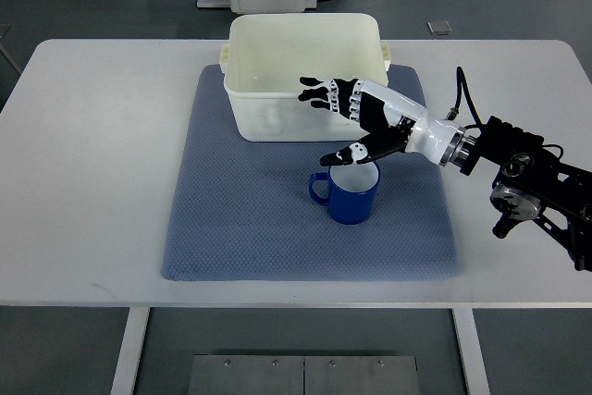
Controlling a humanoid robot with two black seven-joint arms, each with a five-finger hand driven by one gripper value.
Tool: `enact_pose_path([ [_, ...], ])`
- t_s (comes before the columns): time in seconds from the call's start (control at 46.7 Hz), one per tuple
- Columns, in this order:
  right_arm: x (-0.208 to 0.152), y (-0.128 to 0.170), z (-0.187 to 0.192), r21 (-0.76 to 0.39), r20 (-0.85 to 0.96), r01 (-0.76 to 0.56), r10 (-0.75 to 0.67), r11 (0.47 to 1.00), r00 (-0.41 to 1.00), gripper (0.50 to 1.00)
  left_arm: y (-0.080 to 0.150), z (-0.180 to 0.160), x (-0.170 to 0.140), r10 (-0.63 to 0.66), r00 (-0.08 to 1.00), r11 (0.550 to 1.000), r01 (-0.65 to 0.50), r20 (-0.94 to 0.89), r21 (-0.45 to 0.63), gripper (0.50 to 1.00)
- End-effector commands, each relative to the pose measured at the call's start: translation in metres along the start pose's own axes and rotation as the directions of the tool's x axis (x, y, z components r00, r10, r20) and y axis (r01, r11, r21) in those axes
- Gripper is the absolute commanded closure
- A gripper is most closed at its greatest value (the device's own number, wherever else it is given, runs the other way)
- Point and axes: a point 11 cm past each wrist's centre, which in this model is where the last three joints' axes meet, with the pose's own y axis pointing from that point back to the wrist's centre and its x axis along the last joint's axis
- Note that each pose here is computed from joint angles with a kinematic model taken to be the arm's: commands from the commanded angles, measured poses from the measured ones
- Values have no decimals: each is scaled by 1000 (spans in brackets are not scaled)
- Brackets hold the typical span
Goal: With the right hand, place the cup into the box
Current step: 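Lower the right hand onto the blue mug and close fingers around it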
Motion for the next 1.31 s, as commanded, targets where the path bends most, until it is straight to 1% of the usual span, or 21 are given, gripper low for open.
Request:
enact_pose_path([
  [0.0,-3,1,4,-7,-1,11,-11,1000,1000,502,0,0,0,0,1000,1000,0,-2,0,500],
  [0.321,-10,6,16,-21,6,20,-20,1000,1000,502,0,0,0,0,1000,1000,0,0,0,500],
  [0.578,-1,15,30,-59,9,-18,19,998,1000,502,0,0,0,0,1000,1000,0,0,0,500],
  [0.942,-5,21,40,-72,10,-7,8,997,1000,502,0,0,0,0,1000,1000,0,0,0,500],
  [1.284,-1,28,52,-92,11,-29,30,995,999,502,0,0,0,0,1000,1000,0,0,0,500],
])
